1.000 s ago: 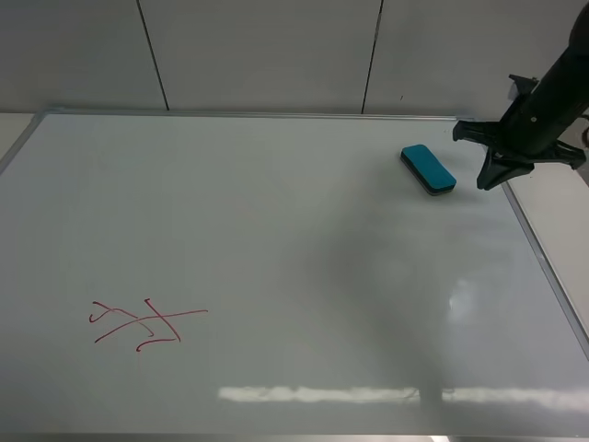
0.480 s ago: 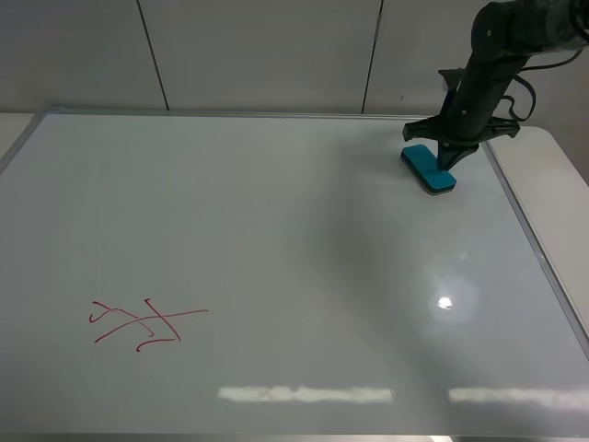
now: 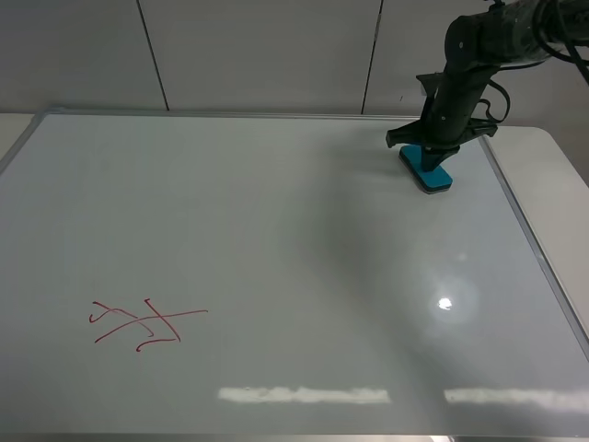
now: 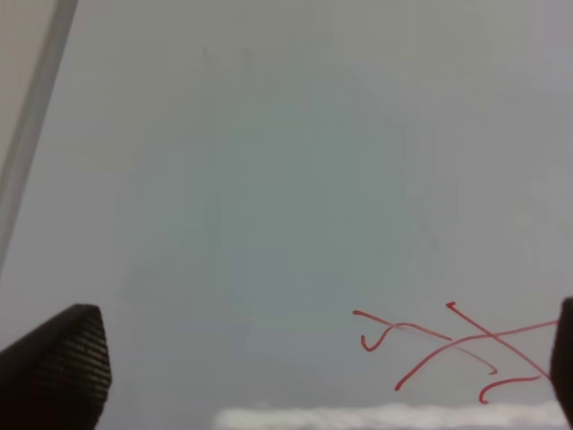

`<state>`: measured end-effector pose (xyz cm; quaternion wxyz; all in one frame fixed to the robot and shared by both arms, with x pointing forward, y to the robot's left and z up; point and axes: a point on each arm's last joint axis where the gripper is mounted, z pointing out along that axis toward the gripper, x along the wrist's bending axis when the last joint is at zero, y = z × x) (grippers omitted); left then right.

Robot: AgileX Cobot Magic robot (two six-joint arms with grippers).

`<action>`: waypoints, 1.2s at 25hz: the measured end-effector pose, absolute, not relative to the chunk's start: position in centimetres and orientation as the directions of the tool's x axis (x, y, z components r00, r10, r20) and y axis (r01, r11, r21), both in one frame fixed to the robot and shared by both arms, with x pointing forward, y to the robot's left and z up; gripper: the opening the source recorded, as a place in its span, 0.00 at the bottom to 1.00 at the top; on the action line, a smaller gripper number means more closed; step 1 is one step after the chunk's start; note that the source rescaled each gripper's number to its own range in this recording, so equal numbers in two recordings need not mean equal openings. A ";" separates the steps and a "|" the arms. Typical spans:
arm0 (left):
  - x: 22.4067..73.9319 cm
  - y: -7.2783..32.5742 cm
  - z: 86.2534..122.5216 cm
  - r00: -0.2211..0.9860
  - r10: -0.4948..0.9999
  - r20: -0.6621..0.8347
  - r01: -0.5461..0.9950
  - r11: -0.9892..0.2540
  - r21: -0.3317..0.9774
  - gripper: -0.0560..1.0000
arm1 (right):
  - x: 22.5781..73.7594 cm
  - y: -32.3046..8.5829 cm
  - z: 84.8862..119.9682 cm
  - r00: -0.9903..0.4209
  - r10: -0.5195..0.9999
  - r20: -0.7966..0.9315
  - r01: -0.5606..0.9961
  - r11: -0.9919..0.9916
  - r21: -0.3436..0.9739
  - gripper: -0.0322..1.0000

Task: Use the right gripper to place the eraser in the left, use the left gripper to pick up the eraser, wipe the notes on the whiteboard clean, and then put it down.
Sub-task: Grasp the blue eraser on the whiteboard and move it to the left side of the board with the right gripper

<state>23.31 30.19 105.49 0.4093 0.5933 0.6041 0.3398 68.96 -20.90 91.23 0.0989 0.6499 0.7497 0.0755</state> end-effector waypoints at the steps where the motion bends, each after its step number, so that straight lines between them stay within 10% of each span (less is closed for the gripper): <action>1: 23.3 30.2 105.5 0.039 0.995 -0.091 0.439 0.065 0.896 1.00 | 68.9 -20.2 91.3 -0.139 0.990 -0.032 0.958 0.142 0.247 0.04; 14: 23.3 30.2 105.5 0.039 0.995 -0.091 0.439 0.065 0.896 1.00 | 63.7 -2.8 89.0 -0.240 0.853 0.464 0.960 0.135 0.247 0.03; 30: 23.3 30.2 105.5 0.039 0.995 -0.091 0.439 0.065 0.896 1.00 | 58.9 11.7 87.1 -0.466 0.694 0.548 0.875 0.272 0.400 0.03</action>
